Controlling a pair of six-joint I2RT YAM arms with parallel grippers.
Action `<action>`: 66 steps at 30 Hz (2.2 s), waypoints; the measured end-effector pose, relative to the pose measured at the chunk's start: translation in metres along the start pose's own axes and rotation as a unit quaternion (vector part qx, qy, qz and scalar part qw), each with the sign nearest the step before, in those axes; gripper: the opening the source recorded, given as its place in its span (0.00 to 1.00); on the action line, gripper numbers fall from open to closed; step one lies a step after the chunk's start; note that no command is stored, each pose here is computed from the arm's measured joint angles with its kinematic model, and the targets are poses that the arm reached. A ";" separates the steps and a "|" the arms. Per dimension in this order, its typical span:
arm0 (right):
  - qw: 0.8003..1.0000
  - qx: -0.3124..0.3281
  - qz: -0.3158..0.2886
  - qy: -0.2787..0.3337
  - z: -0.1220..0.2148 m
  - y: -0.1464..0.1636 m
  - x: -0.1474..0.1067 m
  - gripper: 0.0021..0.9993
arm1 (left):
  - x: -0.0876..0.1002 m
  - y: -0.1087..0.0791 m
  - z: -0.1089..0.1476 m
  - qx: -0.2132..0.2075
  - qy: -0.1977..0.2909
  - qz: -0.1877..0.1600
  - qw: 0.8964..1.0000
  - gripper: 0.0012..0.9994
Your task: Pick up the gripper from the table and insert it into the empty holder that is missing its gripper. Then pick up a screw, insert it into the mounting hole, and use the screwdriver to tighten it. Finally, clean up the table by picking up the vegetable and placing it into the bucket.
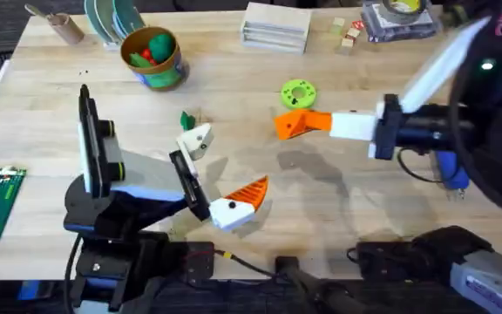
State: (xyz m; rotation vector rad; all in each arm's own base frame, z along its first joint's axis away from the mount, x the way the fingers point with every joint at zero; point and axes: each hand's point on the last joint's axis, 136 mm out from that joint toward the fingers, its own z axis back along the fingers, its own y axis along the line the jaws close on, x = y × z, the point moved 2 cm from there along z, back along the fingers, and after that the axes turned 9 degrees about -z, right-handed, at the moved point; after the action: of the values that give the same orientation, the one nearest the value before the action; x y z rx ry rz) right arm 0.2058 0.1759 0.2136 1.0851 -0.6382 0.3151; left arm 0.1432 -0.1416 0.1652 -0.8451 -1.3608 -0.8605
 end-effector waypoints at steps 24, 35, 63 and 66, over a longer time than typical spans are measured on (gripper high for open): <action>0.940 0.202 -0.214 0.170 -0.102 0.003 -0.026 0.01 | -0.004 -0.001 0.000 -0.004 0.006 -0.019 1.000 0.99; 0.936 0.213 -0.212 0.185 -0.115 0.017 -0.021 0.01 | -0.004 -0.002 0.000 -0.006 0.006 -0.038 0.999 0.99; 0.947 0.178 -0.225 0.142 -0.142 0.014 -0.017 0.01 | -0.003 0.010 0.001 0.031 0.007 -0.037 0.999 0.99; 0.951 0.178 -0.217 0.128 -0.149 0.019 -0.016 0.01 | -0.003 0.013 0.001 0.042 0.007 -0.039 0.998 0.99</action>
State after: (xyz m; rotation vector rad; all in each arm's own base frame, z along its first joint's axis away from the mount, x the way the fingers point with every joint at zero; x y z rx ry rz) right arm 0.2311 0.3182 0.1708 1.4663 -0.0998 0.1855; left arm 0.1544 -0.1343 0.1622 -0.7241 -1.4152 -0.8619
